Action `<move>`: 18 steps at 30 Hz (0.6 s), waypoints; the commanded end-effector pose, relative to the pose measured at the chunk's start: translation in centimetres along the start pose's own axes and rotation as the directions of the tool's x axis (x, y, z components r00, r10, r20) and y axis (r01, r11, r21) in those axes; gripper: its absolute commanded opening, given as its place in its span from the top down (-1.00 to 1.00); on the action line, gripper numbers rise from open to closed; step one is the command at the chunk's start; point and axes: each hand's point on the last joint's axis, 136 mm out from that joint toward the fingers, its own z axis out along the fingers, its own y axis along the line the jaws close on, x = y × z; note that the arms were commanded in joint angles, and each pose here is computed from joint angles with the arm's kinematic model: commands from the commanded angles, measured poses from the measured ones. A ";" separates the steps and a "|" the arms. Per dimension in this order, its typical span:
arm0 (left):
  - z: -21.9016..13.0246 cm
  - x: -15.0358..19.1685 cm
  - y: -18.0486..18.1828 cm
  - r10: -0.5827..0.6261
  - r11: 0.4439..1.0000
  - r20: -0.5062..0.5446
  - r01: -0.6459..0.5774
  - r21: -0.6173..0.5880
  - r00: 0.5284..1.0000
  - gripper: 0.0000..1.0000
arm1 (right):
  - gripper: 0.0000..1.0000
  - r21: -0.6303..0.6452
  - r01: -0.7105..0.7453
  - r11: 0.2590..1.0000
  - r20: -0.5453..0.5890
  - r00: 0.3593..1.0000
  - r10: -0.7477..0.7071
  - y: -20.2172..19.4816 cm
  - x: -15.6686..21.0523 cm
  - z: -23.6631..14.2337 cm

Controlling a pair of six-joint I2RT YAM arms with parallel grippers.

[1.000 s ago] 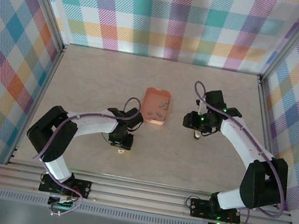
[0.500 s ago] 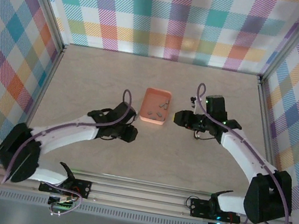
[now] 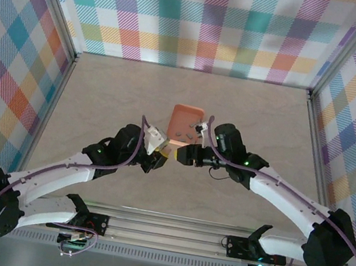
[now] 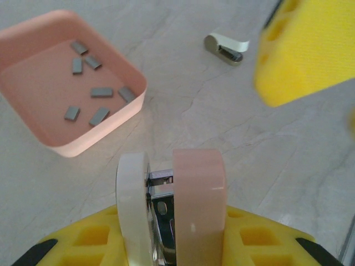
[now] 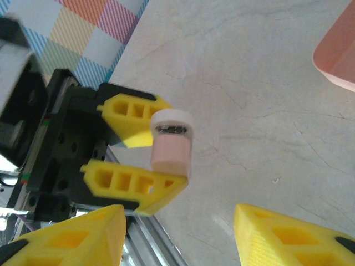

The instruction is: Load the staples into the stapler

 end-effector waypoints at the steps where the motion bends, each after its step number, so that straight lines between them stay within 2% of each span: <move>1: -0.8 -1.7 -1.7 0.114 0.990 0.092 -0.120 0.071 0.989 0.49 | -0.07 0.016 -0.042 0.999 0.020 0.999 0.042 -0.3 -0.3 1.0; 6: -1.0 -1.7 -1.7 0.126 0.989 0.107 -0.134 0.068 0.986 0.49 | -0.07 0.002 -0.065 0.998 -0.005 0.998 0.065 0.4 -0.2 2.5; 11: -0.9 -1.6 -1.6 0.124 0.989 0.109 -0.132 0.063 0.986 0.49 | -0.05 -0.067 -0.084 0.994 -0.002 0.996 0.084 1.5 -0.5 3.5; 18: -0.6 -1.4 -1.2 0.106 0.993 0.095 -0.111 0.044 0.990 0.50 | -0.06 -0.036 -0.055 0.998 0.030 0.998 0.057 1.3 0.0 1.7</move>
